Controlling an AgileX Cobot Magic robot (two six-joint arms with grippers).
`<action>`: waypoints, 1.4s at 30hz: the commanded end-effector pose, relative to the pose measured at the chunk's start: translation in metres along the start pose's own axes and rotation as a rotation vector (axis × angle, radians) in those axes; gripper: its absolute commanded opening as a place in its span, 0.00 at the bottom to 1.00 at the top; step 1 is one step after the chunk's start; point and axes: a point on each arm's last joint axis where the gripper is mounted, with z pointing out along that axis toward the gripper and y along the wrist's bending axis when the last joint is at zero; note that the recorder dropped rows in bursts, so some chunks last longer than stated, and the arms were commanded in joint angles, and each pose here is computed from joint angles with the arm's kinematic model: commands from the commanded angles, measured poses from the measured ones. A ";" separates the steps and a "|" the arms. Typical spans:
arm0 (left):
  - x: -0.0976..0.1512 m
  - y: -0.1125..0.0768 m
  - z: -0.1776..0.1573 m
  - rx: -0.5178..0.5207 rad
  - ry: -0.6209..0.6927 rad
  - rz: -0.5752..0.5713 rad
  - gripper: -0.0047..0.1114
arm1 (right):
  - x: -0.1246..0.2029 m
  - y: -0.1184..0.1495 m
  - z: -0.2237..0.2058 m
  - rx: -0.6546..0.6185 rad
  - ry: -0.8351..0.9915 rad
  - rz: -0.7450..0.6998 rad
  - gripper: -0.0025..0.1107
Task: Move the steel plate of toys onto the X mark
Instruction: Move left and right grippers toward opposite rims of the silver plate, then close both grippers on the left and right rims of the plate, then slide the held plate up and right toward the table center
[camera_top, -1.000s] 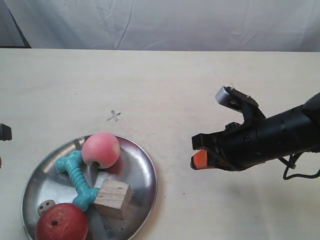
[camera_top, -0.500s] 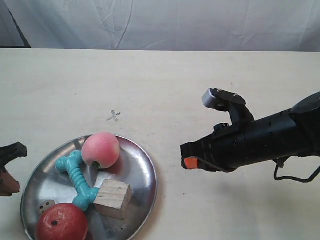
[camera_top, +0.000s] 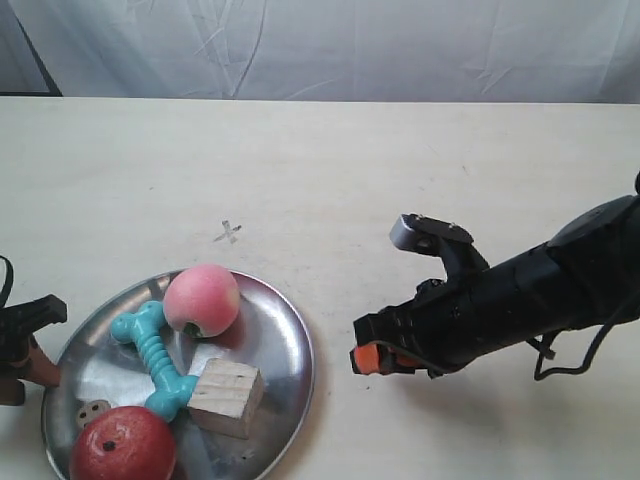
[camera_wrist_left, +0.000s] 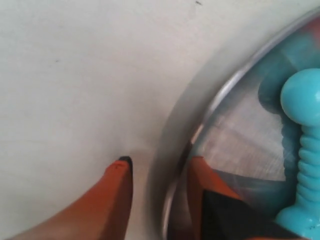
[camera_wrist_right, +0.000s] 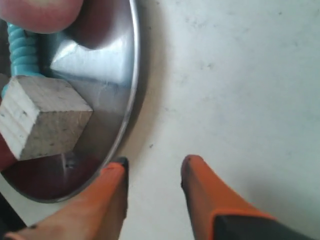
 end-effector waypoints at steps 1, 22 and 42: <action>-0.002 0.003 0.007 -0.001 0.010 -0.029 0.35 | 0.000 -0.006 0.007 0.014 0.016 0.022 0.42; -0.006 0.001 0.024 0.045 0.040 -0.040 0.35 | 0.002 0.020 0.067 -0.113 0.099 0.101 0.40; -0.014 -0.010 0.021 0.153 0.005 0.002 0.04 | -0.015 0.032 0.069 -0.137 0.056 0.064 0.01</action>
